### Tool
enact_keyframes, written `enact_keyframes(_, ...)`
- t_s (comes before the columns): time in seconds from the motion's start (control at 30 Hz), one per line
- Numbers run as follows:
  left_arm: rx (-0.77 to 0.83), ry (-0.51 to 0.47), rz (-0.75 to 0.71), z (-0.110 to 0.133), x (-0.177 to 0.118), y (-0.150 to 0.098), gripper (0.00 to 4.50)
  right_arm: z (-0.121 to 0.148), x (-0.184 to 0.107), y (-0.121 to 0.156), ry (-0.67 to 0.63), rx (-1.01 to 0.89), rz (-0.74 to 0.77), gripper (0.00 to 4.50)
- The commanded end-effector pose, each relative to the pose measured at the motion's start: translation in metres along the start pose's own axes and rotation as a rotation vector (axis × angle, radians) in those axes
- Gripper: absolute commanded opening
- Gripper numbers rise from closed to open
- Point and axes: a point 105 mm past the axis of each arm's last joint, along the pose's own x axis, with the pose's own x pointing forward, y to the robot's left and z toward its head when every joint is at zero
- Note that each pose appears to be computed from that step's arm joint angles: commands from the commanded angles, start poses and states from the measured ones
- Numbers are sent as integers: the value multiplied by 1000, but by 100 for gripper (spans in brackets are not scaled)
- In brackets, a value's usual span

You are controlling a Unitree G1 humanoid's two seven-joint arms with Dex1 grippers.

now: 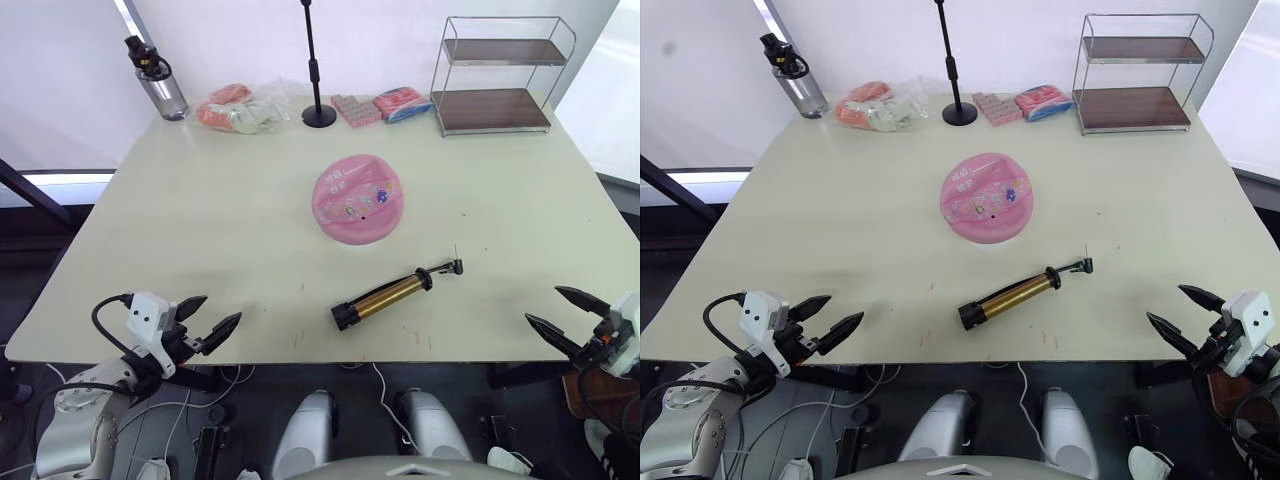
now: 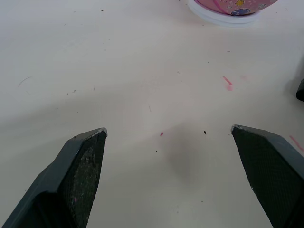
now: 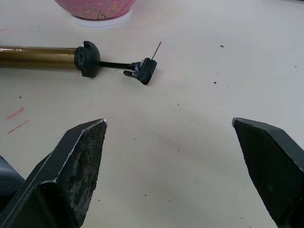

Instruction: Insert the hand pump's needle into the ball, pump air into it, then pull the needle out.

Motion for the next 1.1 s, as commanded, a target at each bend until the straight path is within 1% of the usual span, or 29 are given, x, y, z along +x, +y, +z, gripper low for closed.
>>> enact_keyframes(0.03,34,-38,16,13,-5,2,450,17,0,1,-32,-33,16,444)
enact_keyframes(0.13,39,-40,19,14,-6,1,450,22,2,7,-36,-37,42,444)
enact_keyframes(0.3,50,-34,15,14,-6,-1,450,21,2,12,-21,0,71,444)
enact_keyframes(0.5,63,-32,6,16,-4,-2,450,23,2,13,-20,-2,75,444)
enact_keyframes(0.67,94,-36,-37,21,3,-10,450,25,2,14,-28,-4,86,444)
enact_keyframes(0.9,153,-42,-164,39,29,-28,450,40,1,24,-87,-44,148,444)
enact_keyframes(1.0,154,-55,-269,53,48,-45,450,47,2,34,-103,-44,193,444)
enact_keyframes(1.1,191,-41,-335,60,64,-58,450,52,2,39,-112,-57,218,444)
